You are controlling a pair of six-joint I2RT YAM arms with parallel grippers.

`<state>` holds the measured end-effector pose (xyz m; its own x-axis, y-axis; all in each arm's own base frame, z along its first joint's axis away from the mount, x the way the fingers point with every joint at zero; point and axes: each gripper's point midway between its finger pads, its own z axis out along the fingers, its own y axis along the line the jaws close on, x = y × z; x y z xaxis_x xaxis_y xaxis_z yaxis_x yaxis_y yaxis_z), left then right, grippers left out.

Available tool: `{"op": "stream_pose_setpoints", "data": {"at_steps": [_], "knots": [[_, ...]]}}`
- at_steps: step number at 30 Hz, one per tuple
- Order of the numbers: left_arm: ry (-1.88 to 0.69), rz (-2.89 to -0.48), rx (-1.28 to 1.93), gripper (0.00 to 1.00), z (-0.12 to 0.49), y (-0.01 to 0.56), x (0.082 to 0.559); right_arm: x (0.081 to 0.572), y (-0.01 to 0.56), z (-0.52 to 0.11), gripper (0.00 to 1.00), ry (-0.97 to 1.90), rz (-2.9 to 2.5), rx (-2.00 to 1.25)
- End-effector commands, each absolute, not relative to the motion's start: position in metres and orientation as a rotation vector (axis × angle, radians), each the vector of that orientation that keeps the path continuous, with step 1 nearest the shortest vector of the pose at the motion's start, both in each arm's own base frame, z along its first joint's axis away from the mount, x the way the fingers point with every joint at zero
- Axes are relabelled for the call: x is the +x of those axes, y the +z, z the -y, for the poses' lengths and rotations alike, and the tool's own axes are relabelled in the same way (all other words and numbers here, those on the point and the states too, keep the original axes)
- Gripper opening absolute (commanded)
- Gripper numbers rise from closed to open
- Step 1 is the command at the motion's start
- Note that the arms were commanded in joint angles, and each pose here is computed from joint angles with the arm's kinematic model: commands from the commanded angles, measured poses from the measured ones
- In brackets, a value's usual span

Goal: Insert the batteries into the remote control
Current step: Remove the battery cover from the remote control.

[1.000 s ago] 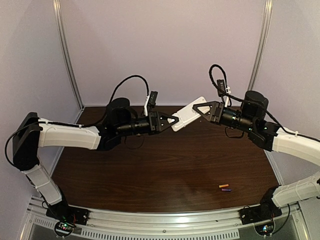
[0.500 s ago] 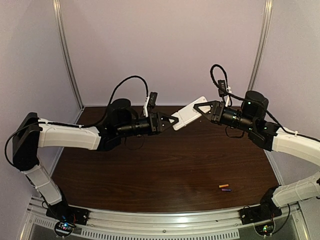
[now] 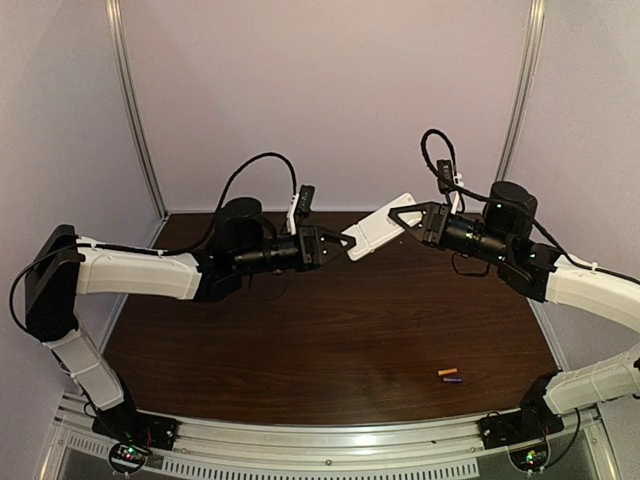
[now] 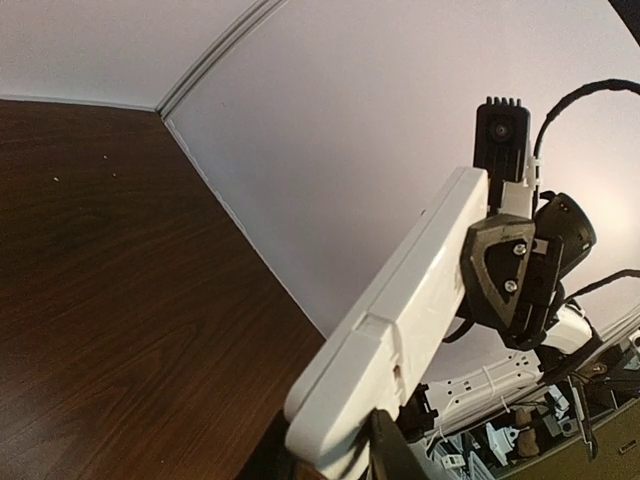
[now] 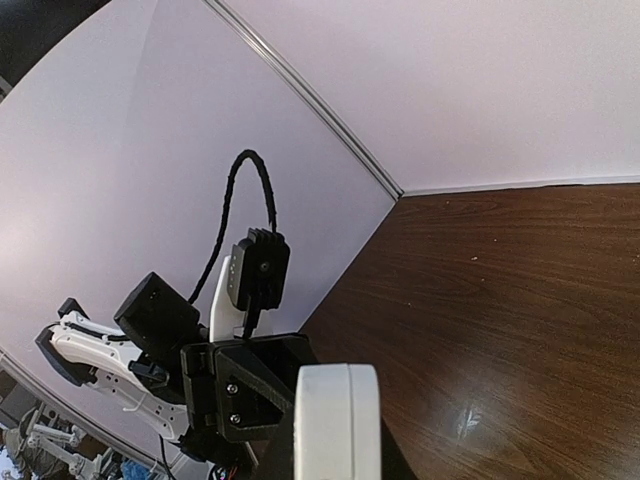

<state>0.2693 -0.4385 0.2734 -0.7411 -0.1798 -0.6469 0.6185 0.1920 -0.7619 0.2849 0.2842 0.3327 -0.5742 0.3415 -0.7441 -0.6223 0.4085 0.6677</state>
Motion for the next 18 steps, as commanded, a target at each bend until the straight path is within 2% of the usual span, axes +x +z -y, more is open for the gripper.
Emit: {"op": "stream_pose_setpoints", "data": {"at_steps": [1, 7, 18], "knots": [[-1.563, -1.888, 0.402, 0.11, 0.434, 0.254, 0.274, 0.293, 0.351, -0.271, 0.00, 1.210, -1.715, -0.199], [-1.578, -1.872, 0.410, 0.13, 0.435, 0.256, 0.272, 0.299, 0.341, -0.265, 0.00, 1.158, -1.744, -0.164], [-1.627, -1.809, 0.430, 0.00, 0.433, 0.265, 0.266, 0.310, 0.332, -0.253, 0.00, 1.091, -1.777, -0.126]]}}
